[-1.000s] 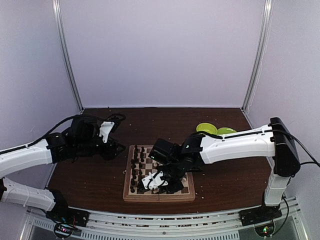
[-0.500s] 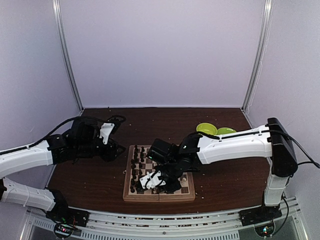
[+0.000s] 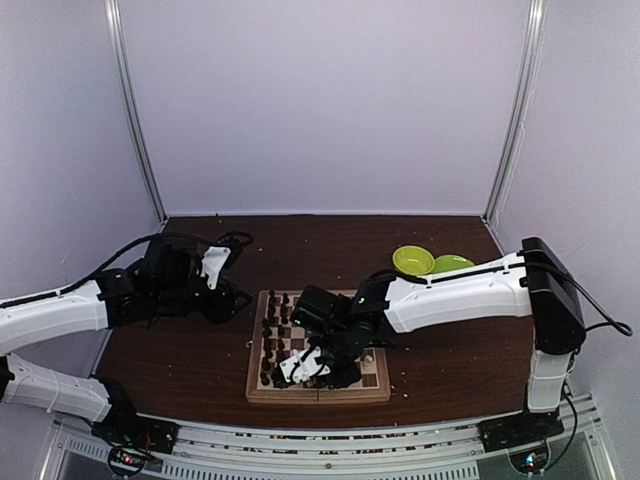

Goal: Set up the chess pieces on the board
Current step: Pick up the pawn from the chessboard.

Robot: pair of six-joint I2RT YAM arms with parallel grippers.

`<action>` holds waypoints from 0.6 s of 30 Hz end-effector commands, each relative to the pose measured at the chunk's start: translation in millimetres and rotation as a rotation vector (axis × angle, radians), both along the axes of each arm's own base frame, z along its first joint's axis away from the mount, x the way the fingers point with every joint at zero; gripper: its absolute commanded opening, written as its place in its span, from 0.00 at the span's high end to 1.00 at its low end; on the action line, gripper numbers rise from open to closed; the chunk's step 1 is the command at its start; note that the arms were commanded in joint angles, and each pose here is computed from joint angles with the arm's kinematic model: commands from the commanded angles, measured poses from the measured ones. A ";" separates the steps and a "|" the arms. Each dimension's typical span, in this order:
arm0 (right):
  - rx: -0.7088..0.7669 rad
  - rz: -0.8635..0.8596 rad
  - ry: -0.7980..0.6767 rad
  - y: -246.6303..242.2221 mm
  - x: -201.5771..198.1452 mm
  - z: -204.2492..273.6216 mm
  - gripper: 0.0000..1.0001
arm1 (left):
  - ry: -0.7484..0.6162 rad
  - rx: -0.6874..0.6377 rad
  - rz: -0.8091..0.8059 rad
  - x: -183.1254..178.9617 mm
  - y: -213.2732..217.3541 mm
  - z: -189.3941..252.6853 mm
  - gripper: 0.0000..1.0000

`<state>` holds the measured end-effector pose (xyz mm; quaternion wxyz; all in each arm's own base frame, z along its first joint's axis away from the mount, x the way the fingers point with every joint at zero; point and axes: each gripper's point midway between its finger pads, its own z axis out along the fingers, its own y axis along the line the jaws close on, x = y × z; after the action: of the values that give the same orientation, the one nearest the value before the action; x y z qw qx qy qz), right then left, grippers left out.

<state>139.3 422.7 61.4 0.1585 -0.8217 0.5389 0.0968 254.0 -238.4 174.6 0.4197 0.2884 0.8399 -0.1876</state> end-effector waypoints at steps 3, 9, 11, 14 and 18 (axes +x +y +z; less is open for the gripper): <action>-0.004 -0.018 -0.027 6.0 5.2 -5.2 0.78 | -0.019 -0.030 -0.010 2.6 -6.0 3.1 0.53; -0.017 -0.023 -0.034 5.1 7.5 -10.7 0.77 | -0.016 -0.035 -0.015 2.6 -7.6 1.4 0.53; -0.020 -0.026 -0.033 4.7 7.8 -12.3 0.77 | -0.013 -0.033 -0.016 2.7 -7.9 0.2 0.53; -0.025 -0.024 -0.026 3.6 6.5 -13.3 0.81 | -0.011 -0.036 -0.020 2.4 -8.7 0.1 0.53; -0.026 -0.026 -0.025 -0.6 5.2 -8.0 0.84 | -0.009 -0.035 -0.021 2.1 -8.9 0.5 0.53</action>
<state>144.3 423.1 50.6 0.1557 -0.8211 0.5427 0.0832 254.4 -241.2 169.1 0.4156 0.2910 0.8403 -0.1908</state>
